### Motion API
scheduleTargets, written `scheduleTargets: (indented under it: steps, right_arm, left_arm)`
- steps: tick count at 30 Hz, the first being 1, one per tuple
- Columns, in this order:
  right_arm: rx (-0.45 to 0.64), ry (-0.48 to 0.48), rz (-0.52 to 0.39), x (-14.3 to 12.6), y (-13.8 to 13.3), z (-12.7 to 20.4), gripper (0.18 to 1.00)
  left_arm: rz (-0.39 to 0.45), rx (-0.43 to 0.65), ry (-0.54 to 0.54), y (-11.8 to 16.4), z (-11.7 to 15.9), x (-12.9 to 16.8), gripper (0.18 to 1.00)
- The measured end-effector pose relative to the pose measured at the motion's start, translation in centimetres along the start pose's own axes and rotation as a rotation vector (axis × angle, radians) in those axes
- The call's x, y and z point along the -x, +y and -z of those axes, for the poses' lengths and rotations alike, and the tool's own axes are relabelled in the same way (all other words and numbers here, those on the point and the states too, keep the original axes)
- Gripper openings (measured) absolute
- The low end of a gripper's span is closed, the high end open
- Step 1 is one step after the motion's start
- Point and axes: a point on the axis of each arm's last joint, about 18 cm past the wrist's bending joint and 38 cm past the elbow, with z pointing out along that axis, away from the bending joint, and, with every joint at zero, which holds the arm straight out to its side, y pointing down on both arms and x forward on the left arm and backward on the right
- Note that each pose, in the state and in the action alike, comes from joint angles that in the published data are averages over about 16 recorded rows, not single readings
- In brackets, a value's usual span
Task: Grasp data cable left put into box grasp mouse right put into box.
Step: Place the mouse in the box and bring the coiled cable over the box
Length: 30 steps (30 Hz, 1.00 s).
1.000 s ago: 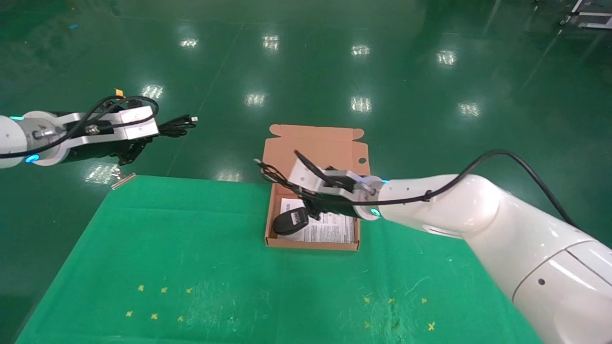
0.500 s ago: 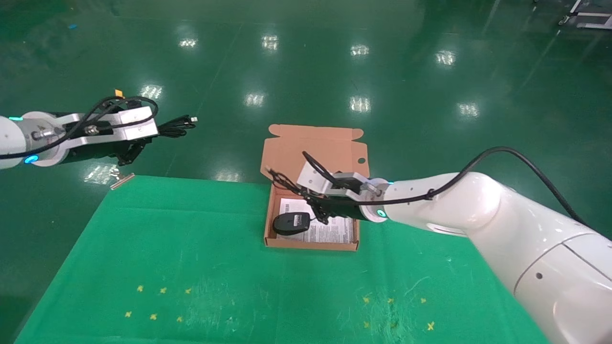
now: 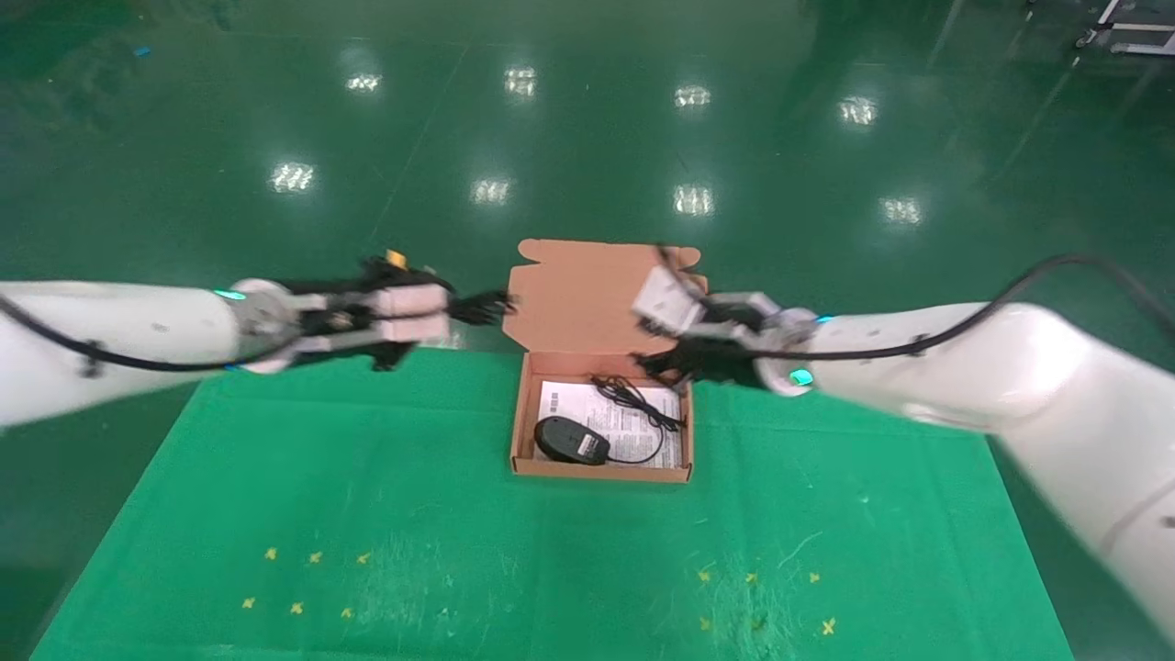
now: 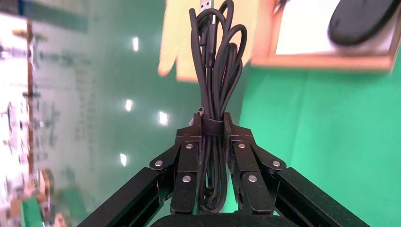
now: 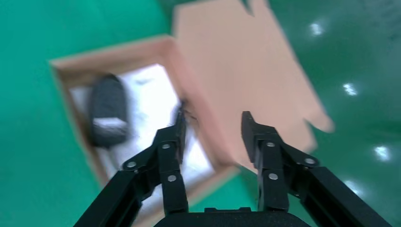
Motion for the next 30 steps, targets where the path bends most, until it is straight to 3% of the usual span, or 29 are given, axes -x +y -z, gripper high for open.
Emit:
scheduleTargets:
  steps: [8, 14, 22, 30]
  right_arm:
    - [0.025, 0.086, 0.007, -3.9, 2.6, 4.1, 0.579]
    - [0.038, 0.135, 0.001, -5.3, 4.6, 6.9, 0.725]
    - [0.054, 0.171, -0.015, -5.6, 6.7, 9.6, 0.887]
    - [0.074, 0.178, -0.021, -5.1, 7.9, 10.8, 0.966]
  left_arm:
    - [-0.057, -0.085, 0.018, -4.6, -5.0, -3.3, 0.261]
    - [-0.086, -0.129, 0.045, -7.1, -7.5, -6.0, 0.261]
    - [-0.116, -0.179, 0.078, -8.9, -8.9, -8.7, 0.261]
    - [-0.126, -0.212, 0.098, -10.1, -9.4, -10.4, 0.261]
